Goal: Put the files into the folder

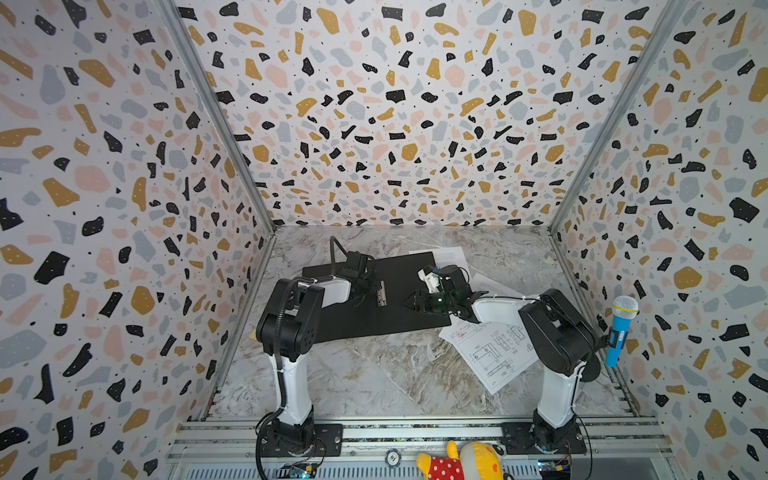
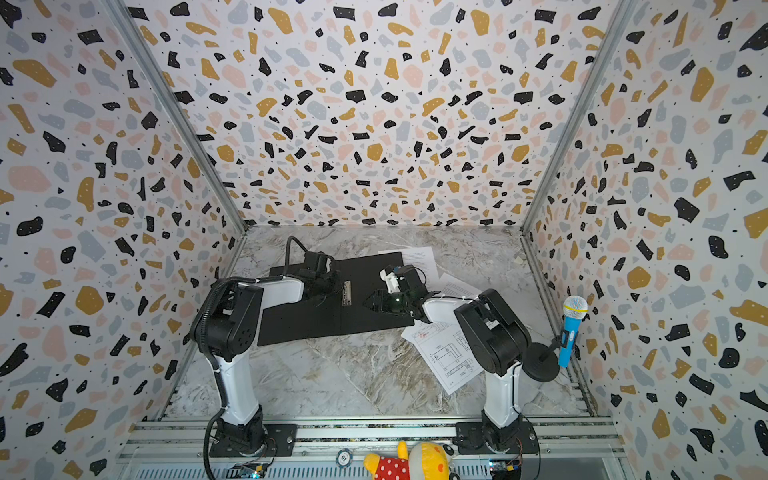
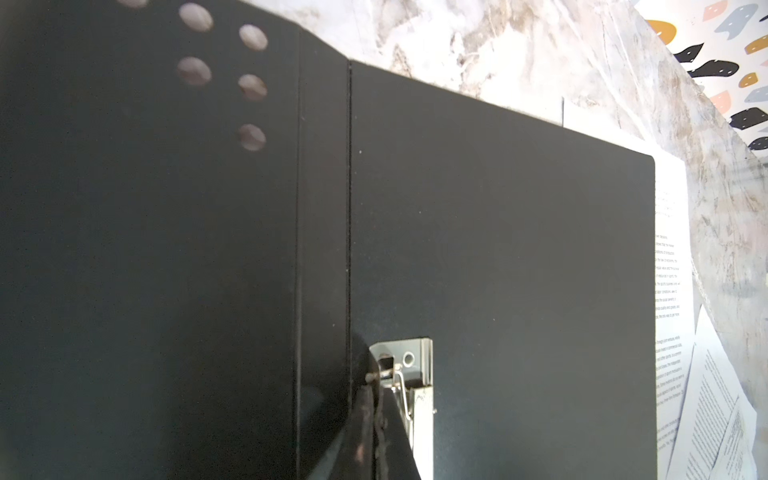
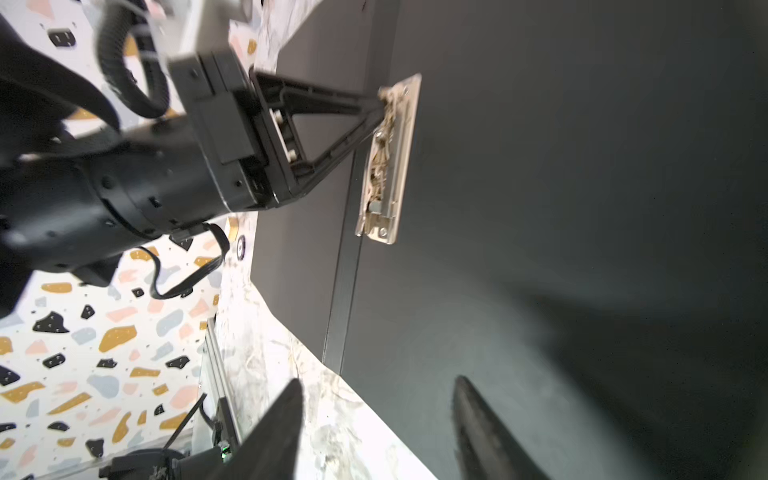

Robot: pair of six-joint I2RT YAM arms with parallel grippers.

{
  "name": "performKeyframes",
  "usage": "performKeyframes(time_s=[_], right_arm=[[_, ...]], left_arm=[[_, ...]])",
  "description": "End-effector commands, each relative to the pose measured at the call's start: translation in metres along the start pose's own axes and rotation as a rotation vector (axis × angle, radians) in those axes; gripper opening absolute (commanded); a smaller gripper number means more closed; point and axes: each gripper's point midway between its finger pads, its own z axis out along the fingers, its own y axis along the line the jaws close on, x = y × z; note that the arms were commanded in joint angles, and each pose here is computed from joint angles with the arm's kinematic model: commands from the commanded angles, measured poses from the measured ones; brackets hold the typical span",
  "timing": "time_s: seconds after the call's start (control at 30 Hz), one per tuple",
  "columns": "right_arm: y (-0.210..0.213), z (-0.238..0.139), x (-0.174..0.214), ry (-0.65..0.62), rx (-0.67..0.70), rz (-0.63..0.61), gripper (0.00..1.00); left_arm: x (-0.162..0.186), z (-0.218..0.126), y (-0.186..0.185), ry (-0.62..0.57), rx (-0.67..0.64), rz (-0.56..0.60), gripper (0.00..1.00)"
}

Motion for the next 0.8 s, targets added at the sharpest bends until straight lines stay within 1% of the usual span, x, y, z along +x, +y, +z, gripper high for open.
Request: performKeyframes(time_s=[0.0,0.07,0.2,0.5,0.6,0.77], right_arm=[[0.013,0.015,-0.009,0.016,-0.032,0.019,0.46],[0.018,0.025,-0.012,0.033,-0.052,0.017,0.39],[0.023,0.042,-0.016,0.055,-0.057,0.011,0.33],[0.018,0.067,-0.013,0.099,-0.065,0.029,0.27],[0.020,0.074,-0.014,0.105,-0.079,0.036,0.22],[0.020,0.082,-0.013,0.117,-0.087,0.046,0.22]], left_arm=[[0.005,0.003,-0.005,0.020,0.014,0.040,0.01],[0.005,0.003,-0.005,0.020,0.015,0.045,0.02],[0.006,0.004,-0.004,0.027,0.013,0.055,0.02],[0.009,0.005,-0.005,0.038,0.029,0.079,0.02],[0.011,0.006,-0.004,0.040,0.028,0.085,0.02],[0.013,0.006,-0.003,0.048,0.032,0.096,0.02]])
